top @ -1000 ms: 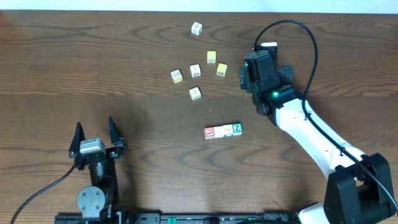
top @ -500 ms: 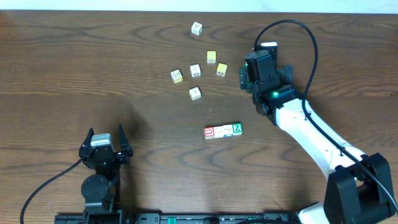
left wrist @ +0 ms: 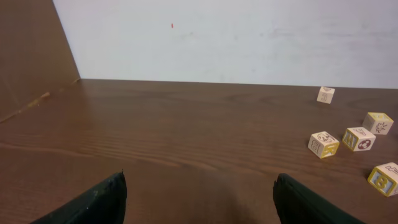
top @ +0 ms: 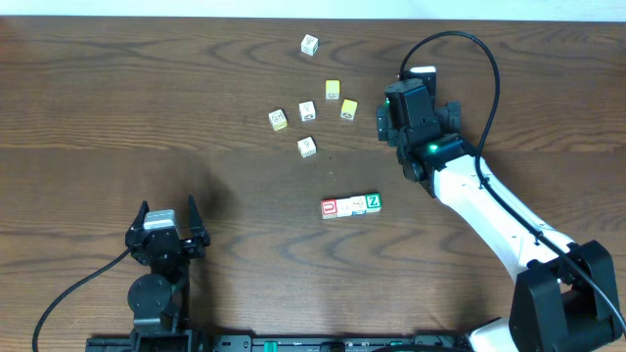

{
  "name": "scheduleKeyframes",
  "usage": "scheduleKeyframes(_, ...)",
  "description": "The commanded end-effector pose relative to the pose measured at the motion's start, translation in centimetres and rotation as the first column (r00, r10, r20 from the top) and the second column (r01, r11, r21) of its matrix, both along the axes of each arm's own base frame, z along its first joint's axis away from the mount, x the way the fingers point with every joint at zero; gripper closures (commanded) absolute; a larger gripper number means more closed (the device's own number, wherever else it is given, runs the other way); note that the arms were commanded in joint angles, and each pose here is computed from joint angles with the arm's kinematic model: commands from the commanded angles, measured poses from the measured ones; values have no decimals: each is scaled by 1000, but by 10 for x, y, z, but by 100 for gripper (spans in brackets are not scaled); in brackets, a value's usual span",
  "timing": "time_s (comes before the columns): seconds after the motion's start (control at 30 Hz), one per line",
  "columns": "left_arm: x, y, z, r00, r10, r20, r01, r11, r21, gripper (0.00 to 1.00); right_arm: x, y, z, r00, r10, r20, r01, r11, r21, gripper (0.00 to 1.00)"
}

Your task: Lift 4 blocks

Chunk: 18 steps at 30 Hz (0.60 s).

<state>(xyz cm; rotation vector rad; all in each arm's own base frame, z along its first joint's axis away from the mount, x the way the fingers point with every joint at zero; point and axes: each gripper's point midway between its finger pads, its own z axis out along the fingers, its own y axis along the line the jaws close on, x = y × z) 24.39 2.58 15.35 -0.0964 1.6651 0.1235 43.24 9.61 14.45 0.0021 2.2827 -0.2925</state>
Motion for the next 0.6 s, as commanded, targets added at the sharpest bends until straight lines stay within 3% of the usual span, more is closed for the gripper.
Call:
scheduleKeyframes(0.0, -2, 3, -16, 998, 16, -58, -15, 1000, 10, 24, 4, -1, 10, 1000, -4, 23, 4, 1000, -2, 1)
scheduleKeyframes(0.4, -2, 3, -16, 998, 16, -58, -15, 1000, 10, 24, -2, -5, 15, 1000, 16, 7, -16, 999, -50, 1)
scheduleKeyframes(0.57, -2, 3, -16, 998, 16, -58, -15, 1000, 10, 24, -25, -7, 58, 997, 32, 63, -26, 996, -91, 1)
